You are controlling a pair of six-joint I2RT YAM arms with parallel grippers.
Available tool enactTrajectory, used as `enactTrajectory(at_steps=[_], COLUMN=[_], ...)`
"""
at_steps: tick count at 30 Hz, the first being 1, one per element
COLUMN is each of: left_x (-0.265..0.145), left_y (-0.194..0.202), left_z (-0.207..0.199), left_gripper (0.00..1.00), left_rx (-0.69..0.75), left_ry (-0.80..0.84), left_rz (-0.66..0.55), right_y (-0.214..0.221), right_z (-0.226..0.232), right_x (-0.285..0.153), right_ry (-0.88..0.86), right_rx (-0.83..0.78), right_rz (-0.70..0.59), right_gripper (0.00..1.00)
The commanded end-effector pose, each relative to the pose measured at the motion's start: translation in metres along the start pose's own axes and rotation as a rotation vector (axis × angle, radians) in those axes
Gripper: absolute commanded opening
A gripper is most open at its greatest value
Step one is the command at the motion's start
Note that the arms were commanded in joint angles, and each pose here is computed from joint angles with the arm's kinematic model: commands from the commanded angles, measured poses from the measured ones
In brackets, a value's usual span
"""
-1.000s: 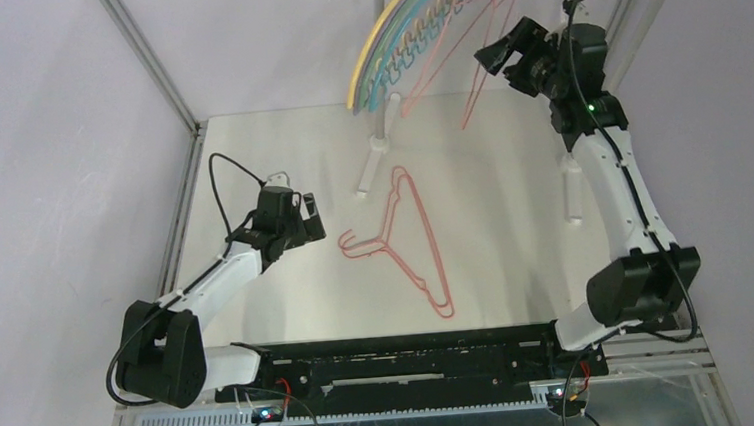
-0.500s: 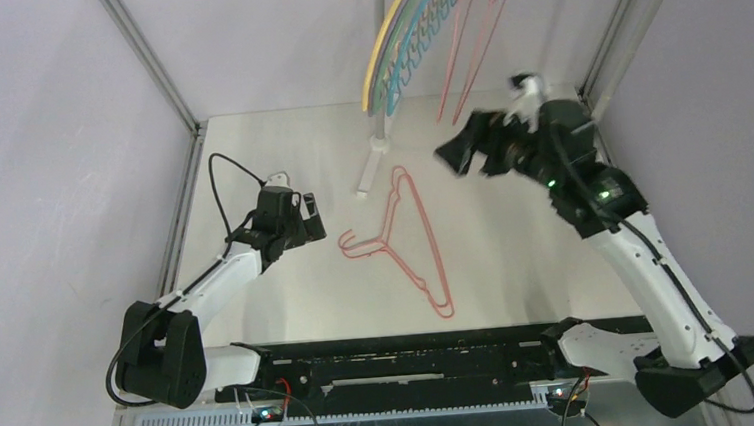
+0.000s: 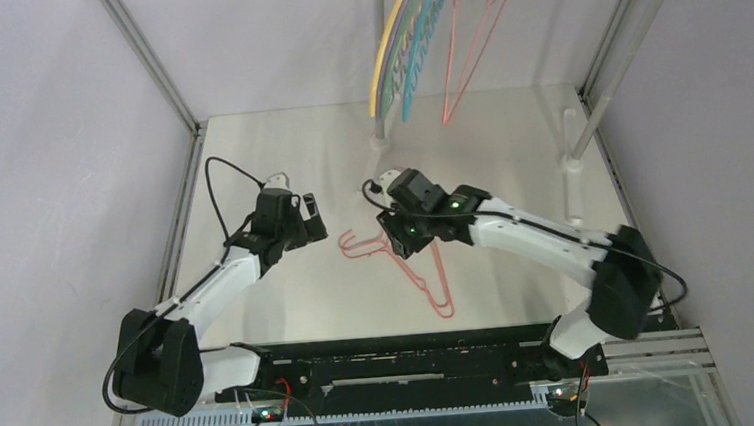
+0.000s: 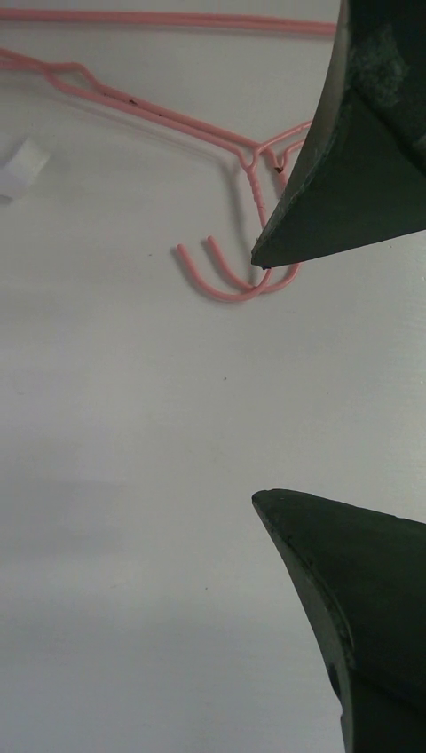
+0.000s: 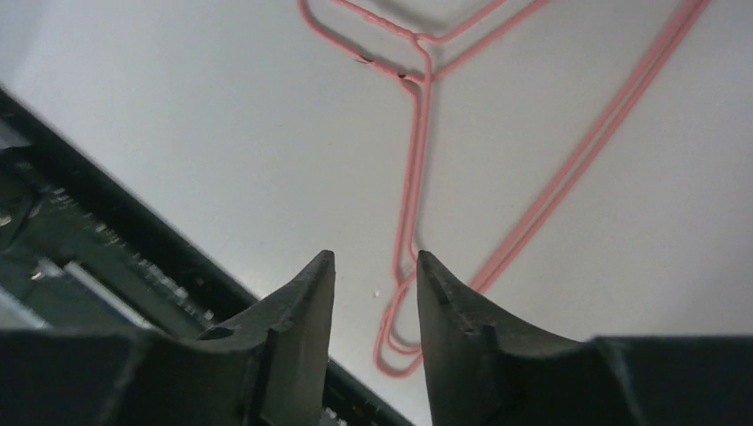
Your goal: Organize the hangers
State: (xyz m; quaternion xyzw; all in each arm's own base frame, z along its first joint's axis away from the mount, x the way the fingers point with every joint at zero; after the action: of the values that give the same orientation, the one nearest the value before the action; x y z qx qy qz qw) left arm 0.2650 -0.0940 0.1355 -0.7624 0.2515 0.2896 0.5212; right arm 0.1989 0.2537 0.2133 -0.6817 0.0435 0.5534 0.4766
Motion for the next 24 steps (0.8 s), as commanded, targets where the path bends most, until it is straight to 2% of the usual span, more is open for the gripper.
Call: enactTrajectory(at_steps=[1,9,15,18,19,22,24], left_x=[-0.009,-0.012,-0.011,-0.011,-0.011,-0.012,-0.013], left_y=[0.001,0.008,0.011,0.013,0.014,0.015,0.016], left_z=[0.0,0.007,0.01,0.011,0.011,0.013,0.015], left_gripper=[0.99,1.0,1.0,1.0,1.0,0.99,0.99], left_rx=[-0.029,-0.025,-0.023,-0.029,-0.031,-0.033,-0.031], left_ry=[0.03,0.014,0.007,0.006,0.005,0.001,-0.003], left_rz=[-0.043,-0.051,-0.045,-0.045,-0.046,-0.049,-0.05], right_y=[-0.007,0.015,0.023,0.029,0.03,0.031,0.03], right_z=[-0.005,-0.012,-0.02,-0.024,-0.025,-0.025,-0.024], right_x=[0.046,0.116,0.132,0.138,0.14,0.14,0.138], right_ry=[0.029,0.052,0.068,0.069,0.067,0.062,0.061], right_rx=[-0.042,-0.028,-0.008,0.007,0.011,0.011,0.002], right_rz=[-0.003,0.114,0.147,0.17,0.176,0.182,0.18], right_gripper=[0.46,0.45,0.45,0.4,0.35,0.09,0.0])
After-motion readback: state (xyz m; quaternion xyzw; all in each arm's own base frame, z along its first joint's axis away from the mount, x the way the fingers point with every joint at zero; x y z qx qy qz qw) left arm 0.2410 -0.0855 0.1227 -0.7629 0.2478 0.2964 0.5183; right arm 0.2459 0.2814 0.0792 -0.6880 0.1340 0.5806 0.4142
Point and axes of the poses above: each gripper's point midway between its finger pads, its own x axis out along the fingers, its own z axis along the line the jaws close on, y = z × x, the point moved 7 cm from there along -x, back along the fingers, and after that the axes turned 6 degrees about -x, right-handed, at the moved point
